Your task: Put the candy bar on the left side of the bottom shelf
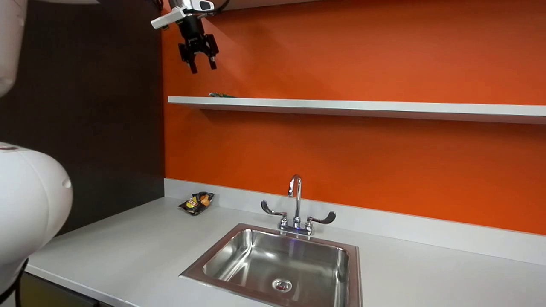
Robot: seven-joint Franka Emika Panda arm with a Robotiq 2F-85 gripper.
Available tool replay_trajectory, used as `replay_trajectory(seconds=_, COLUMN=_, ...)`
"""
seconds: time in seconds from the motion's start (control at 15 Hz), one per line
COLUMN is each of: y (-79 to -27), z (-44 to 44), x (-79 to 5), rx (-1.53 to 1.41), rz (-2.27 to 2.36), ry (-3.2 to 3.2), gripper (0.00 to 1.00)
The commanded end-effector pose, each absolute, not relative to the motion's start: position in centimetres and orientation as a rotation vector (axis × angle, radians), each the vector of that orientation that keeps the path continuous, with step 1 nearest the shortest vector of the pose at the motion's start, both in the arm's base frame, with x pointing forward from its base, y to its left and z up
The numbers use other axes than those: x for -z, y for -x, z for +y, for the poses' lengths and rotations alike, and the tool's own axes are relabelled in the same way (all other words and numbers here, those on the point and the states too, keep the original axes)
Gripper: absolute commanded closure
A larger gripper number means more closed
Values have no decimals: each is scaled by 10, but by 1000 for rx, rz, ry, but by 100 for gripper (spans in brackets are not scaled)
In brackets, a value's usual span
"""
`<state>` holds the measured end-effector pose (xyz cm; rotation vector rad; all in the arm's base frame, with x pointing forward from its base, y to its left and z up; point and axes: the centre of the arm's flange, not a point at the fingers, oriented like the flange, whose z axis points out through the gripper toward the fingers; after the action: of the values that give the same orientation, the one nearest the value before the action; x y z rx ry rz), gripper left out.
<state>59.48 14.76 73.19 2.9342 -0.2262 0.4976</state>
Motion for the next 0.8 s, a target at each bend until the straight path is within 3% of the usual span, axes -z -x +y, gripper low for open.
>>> replay_trajectory(seconds=0.0, y=-524, z=131, x=-694, rx=-447, rz=-185, ry=-2961, gripper=0)
replay_trajectory(seconds=0.73, y=-452, z=137, x=-591, rx=-121, rz=-44, ry=-3074, gripper=0)
